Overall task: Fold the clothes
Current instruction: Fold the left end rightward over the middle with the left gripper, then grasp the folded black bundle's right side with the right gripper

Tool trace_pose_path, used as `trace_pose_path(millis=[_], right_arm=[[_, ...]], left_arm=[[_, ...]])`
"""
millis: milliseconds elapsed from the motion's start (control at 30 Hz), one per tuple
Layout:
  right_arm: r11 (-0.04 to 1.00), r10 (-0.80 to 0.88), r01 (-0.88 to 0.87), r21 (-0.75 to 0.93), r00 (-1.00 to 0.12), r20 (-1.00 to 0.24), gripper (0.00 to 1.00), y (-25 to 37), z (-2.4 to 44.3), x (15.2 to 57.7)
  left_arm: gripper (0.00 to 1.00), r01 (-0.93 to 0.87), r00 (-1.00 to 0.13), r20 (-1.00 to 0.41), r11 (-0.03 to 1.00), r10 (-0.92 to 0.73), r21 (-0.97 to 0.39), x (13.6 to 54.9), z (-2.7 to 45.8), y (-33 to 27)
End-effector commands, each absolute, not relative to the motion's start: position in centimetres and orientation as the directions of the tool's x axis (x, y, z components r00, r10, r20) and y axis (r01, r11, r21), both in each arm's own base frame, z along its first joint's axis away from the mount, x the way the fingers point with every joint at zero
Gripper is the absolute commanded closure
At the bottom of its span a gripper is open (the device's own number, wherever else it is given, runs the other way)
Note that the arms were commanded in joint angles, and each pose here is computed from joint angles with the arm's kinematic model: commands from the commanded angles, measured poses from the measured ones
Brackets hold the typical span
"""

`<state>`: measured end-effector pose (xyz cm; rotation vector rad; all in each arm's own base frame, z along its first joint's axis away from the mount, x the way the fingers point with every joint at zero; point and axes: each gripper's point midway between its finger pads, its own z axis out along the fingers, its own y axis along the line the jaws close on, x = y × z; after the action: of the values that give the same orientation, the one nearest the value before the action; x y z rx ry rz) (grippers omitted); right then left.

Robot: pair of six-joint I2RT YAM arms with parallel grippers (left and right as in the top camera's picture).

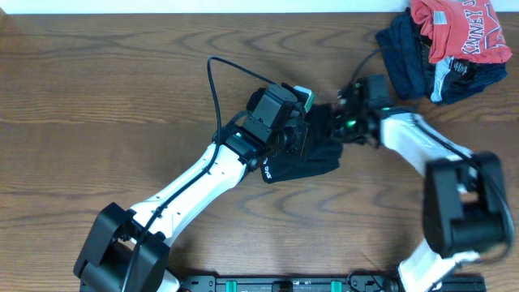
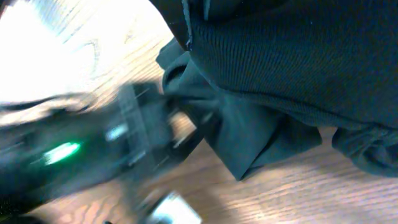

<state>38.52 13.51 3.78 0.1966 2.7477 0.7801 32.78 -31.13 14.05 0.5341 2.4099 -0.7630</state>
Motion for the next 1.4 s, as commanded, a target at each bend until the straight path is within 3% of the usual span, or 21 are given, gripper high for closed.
trace_pose_path(millis=[0, 133, 167, 267, 300, 567, 767, 867, 1000, 1067, 1200, 1367], right_arm=[[0.823, 0.259, -0.027, 0.568, -0.872, -0.416, 0.99, 11.5, 12.3, 40.6], [0.821, 0.327, -0.043, 0.569, -0.782, -0.531, 0.99, 8.4, 18.7, 40.1], [0.822, 0.338, -0.045, 0.568, -0.763, -0.55, 0.99, 7.8, 19.8, 39.7], [0.829, 0.354, -0.046, 0.557, -0.727, -0.589, 0.99, 6.4, 22.0, 38.8], [0.832, 0.354, -0.047, 0.552, -0.722, -0.594, 0.99, 6.2, 22.4, 38.5], [0.853, 0.334, -0.005, 0.522, -0.764, -0.552, 0.99, 5.7, 20.4, 37.7], [0.873, 0.245, -0.042, 0.485, -0.823, -0.512, 0.91, 6.8, 16.9, 38.2], [0.883, 0.157, -0.098, 0.459, -0.86, -0.486, 0.73, 8.3, 14.1, 38.6], [0.887, 0.06, -0.15, 0.437, -0.901, -0.43, 0.38, 10.7, 9.8, 38.9], [0.896, 0.034, -0.146, 0.419, -0.919, -0.394, 0.26, 11.5, 7.4, 38.9], [0.899, 0.011, -0.135, 0.416, -0.944, -0.33, 0.11, 12.3, 3.6, 38.9], [0.88, 0.002, -0.128, 0.458, -0.962, -0.273, 0.05, 13.1, 0.6, 38.6]], left_arm=[[0.94, 0.521, -0.755, -0.63, 0.75, 0.182, -0.407, 33.4, 15.2, -31.7], [0.94, 0.527, -0.745, -0.643, 0.745, 0.175, -0.408, 33.6, 15.5, -31.9], [0.88, 0.53, -0.742, -0.648, 0.743, 0.172, -0.408, 33.7, 15.6, -32.0], [0.13, 0.548, -0.72, -0.675, 0.73, 0.162, -0.409, 33.9, 16.3, -32.6], [0.02, 0.558, -0.708, -0.688, 0.721, 0.158, -0.41, 34.0, 16.7, -33.0], [0.02, 0.568, -0.685, -0.716, 0.714, 0.135, -0.409, 34.2, 18.3, -32.8], [0.02, 0.479, -0.667, -0.745, 0.778, 0.021, -0.407, 35.7, 23.2, -26.1], [0.02, 0.389, -0.656, -0.753, 0.835, -0.045, -0.388, 35.8, 25.2, -21.3], [0.02, 0.244, -0.661, -0.743, 0.907, -0.104, -0.344, 35.4, 25.8, -15.7], [0.02, 0.176, -0.677, -0.726, 0.932, -0.119, -0.317, 34.9, 25.4, -13.5], [0.02, 0.112, -0.728, -0.675, 0.951, -0.12, -0.289, 34.2, 23.6, -11.7], [0.02, 0.083, -0.768, -0.63, 0.958, -0.115, -0.276, 34.0, 21.8, -11.1]])
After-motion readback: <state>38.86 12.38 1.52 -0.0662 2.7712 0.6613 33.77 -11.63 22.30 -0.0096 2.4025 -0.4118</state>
